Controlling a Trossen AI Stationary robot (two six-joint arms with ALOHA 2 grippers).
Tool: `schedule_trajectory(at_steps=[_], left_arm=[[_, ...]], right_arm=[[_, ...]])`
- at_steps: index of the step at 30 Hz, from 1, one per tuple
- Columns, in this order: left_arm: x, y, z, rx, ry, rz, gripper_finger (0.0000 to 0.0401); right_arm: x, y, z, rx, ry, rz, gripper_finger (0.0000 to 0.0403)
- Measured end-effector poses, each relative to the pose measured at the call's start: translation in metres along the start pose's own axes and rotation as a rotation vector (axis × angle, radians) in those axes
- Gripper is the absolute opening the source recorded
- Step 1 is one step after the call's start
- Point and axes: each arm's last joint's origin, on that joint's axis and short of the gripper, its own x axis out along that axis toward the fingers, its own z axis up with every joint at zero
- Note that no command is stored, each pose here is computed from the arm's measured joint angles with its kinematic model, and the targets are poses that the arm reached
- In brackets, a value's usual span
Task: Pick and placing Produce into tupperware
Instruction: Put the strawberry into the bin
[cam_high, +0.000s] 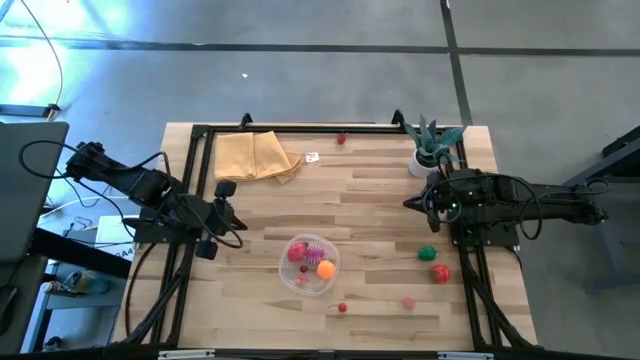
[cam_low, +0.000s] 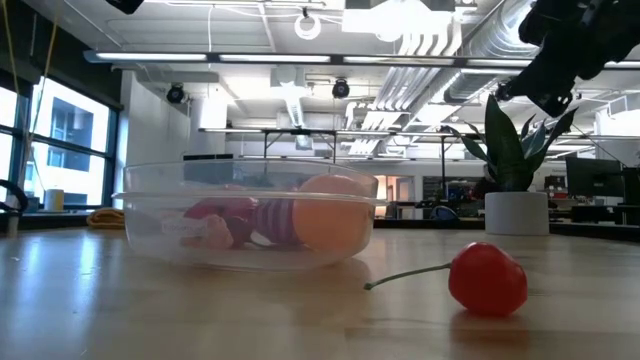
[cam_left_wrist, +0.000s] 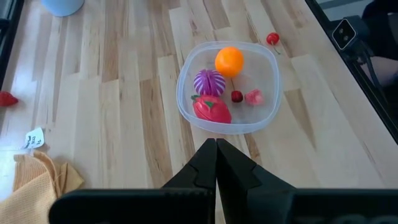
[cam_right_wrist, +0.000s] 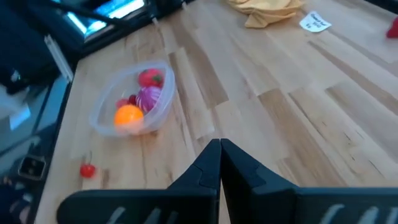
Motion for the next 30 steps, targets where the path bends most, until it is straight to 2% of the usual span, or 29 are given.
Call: schedule_trajectory(at_steps=[4,9,15,17,21,24,30], left_arm=[[0.0,0.0,0.0,0.0,0.0,0.0,0.0001],[0.0,0.0,0.0,0.0,0.0,0.0,0.0001],[0.0,0.0,0.0,0.0,-0.001,0.0,0.0001],[0.0,0.0,0.0,0.0,-0.001,0.0,0.0001],[0.0,0.0,0.0,0.0,0.0,0.0,0.0001],[0.0,0.0,0.0,0.0,0.0,0.0,0.0001],[0.0,0.0,0.0,0.0,0.0,0.0,0.0001]], right_arm=[[0.0,0.001,0.004,0.061,-0.042,0.002,0.0],[-0.001,0.006,0.015,0.109,-0.155,0.058,0.0],[-0.004,0.016,0.045,-0.005,-0.442,0.171,0.0],[-0.005,0.018,0.058,-0.055,-0.496,0.175,0.0],[-0.003,0.021,0.095,-0.118,-0.509,0.093,0.0],[0.003,0.021,0.13,-0.17,-0.467,-0.004,0.0],[0.015,0.002,0.222,-0.127,-0.418,-0.233,0.0]])
